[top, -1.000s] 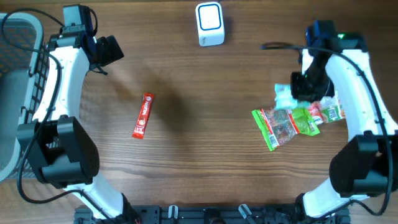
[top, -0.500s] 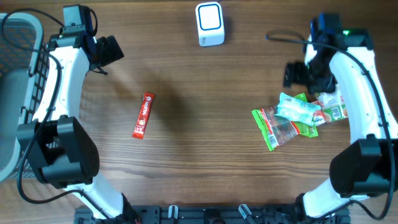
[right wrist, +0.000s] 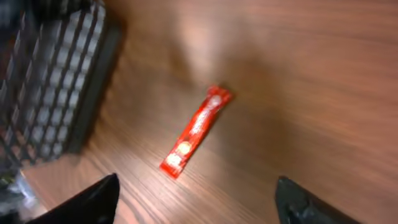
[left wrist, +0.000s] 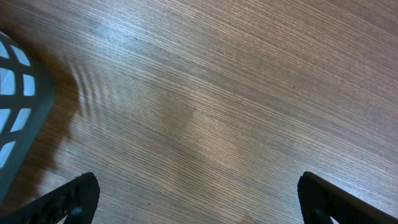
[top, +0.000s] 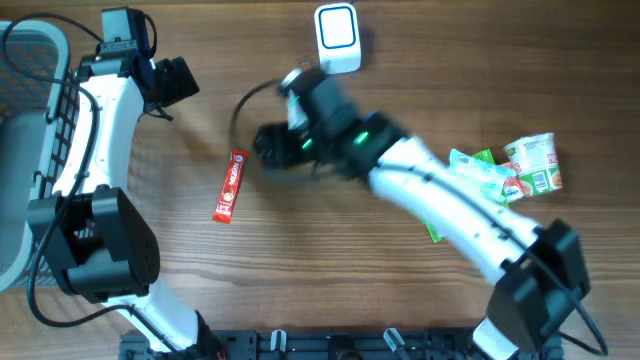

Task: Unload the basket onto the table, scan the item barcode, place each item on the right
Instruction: 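Reach the right gripper left to the red Nescafe stick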

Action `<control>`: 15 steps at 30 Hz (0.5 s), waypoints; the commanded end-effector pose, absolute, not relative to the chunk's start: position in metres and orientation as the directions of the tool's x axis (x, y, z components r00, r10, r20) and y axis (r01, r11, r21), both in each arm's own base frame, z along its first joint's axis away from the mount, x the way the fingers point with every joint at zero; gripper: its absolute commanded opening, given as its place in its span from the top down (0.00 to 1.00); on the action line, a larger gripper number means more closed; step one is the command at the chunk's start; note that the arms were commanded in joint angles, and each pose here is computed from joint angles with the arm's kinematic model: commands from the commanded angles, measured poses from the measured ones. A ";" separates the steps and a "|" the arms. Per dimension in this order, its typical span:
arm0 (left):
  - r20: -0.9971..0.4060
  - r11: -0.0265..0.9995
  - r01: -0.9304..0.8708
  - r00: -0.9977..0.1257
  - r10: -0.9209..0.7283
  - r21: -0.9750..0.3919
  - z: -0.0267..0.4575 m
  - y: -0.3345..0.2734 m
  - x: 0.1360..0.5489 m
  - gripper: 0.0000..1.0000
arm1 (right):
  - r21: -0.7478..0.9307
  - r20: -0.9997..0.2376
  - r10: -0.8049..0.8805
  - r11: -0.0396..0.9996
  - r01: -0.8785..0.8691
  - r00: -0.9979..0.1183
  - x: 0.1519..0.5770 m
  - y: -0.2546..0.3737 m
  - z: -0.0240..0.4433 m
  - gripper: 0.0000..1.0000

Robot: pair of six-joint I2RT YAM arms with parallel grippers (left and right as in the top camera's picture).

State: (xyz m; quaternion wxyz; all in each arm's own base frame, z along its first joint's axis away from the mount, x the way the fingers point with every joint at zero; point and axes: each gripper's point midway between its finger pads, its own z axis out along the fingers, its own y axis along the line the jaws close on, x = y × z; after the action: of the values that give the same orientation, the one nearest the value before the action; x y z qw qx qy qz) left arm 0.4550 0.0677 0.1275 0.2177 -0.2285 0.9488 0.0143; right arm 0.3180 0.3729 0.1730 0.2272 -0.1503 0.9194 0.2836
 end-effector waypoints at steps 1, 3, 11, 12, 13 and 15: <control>-0.421 0.895 -0.440 -0.799 -0.430 -0.080 0.128 0.067 0.456 0.00 | 0.325 -0.570 -0.167 0.853 -0.408 -0.804 0.300 0.403 0.142 0.32; -0.421 0.895 -0.439 -0.799 -0.430 -0.080 0.128 0.067 0.456 0.00 | 0.301 -0.584 -0.261 0.809 -0.504 -0.769 0.273 0.437 0.124 0.39; -0.421 0.895 -0.440 -0.799 -0.430 -0.080 0.128 0.067 0.456 0.00 | 0.191 -0.687 -0.289 0.814 -0.549 -0.667 0.285 0.478 0.082 0.40; -0.421 0.895 -0.440 -0.799 -0.430 -0.080 0.128 0.067 0.456 0.00 | 0.187 -0.692 -0.284 0.817 -0.545 -0.664 0.287 0.480 0.078 0.42; -0.421 0.895 -0.439 -0.799 -0.430 -0.080 0.128 0.067 0.456 0.00 | 0.182 -0.697 -0.281 0.821 -0.541 -0.660 0.290 0.481 0.072 0.48; -0.421 0.895 -0.440 -0.799 -0.430 -0.080 0.128 0.067 0.456 0.00 | 0.183 -0.702 -0.275 0.822 -0.540 -0.657 0.294 0.487 0.054 0.57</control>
State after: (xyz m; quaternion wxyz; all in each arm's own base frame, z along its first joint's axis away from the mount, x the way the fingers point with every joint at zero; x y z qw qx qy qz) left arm 0.4551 0.0678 0.1275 0.2179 -0.2285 0.9487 0.0143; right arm 0.2839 0.4833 0.0768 0.3307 -0.2295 0.8899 0.2145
